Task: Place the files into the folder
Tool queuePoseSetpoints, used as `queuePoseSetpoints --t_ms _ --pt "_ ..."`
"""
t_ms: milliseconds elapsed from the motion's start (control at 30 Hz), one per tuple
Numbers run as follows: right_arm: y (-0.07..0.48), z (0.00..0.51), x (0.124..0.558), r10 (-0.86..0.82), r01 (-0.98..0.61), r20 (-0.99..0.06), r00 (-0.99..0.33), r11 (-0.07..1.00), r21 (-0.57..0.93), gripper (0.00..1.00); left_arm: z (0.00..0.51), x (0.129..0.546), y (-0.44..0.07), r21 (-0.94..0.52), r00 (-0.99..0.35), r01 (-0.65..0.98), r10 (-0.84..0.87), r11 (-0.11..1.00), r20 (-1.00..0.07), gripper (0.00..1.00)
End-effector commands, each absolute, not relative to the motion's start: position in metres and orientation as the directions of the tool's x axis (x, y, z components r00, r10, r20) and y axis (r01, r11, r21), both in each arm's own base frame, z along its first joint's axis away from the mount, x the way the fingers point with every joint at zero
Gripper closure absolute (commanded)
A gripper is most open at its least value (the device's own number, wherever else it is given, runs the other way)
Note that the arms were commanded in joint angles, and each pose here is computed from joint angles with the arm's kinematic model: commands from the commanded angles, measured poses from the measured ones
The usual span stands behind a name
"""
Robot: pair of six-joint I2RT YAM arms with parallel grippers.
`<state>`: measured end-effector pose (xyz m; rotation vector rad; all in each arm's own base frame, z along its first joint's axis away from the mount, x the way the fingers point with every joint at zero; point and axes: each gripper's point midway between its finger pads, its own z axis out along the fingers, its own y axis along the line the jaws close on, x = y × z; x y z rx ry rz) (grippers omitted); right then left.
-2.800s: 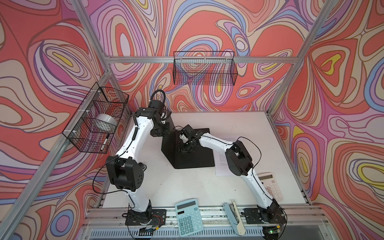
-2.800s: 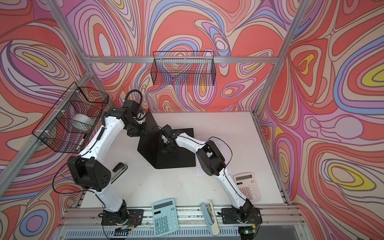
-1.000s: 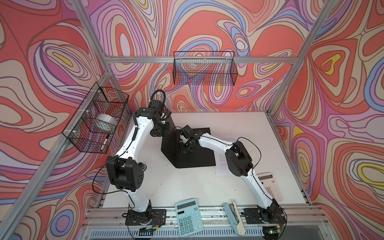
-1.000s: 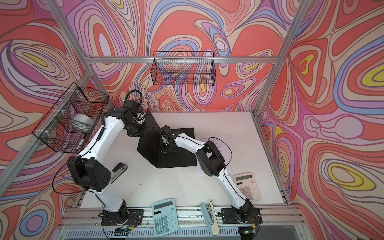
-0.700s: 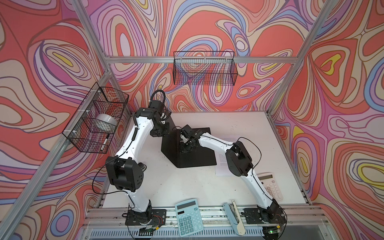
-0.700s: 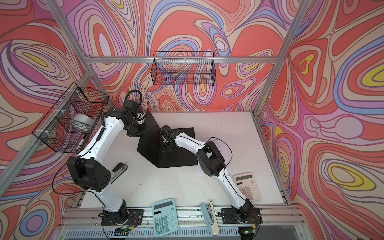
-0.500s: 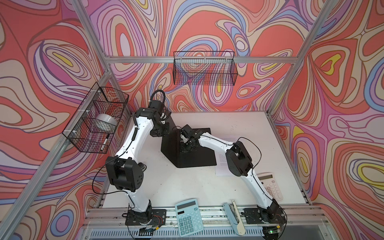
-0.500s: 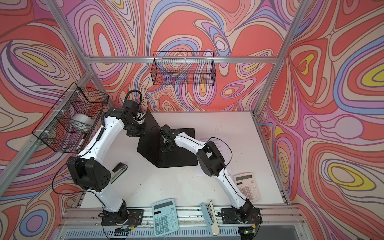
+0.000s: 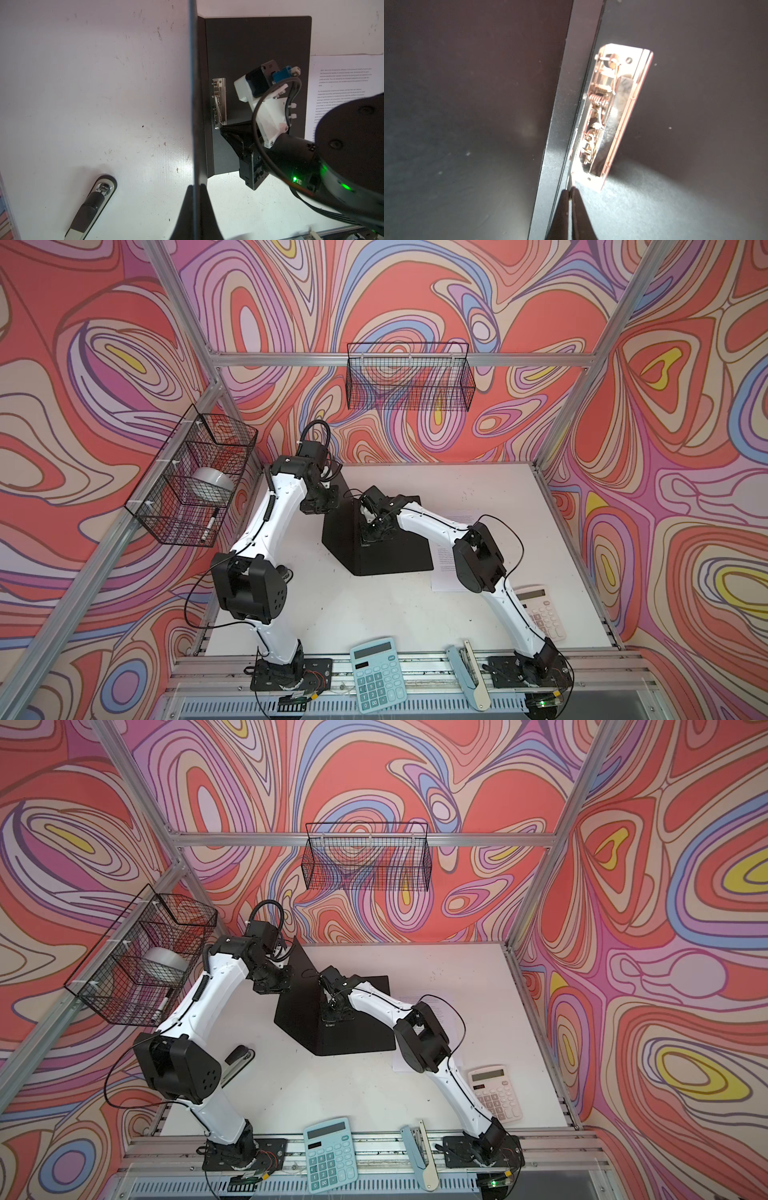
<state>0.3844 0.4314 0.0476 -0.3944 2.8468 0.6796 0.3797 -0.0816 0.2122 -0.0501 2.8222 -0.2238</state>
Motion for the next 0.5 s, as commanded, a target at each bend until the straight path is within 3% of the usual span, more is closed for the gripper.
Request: queuePoseSetpoints --t_ms 0,467 --pt "0.413 0.046 0.396 -0.206 -0.29 -0.264 -0.942 0.894 0.34 1.0 0.221 0.367 -0.077 -0.156 -0.953 -0.007 -0.054 0.988 -0.3 1.0" --pt "0.418 0.066 0.401 -0.208 -0.314 -0.304 -0.93 0.88 0.358 0.96 0.223 0.369 -0.075 -0.141 -0.95 -0.01 -0.053 0.99 -0.306 1.0"
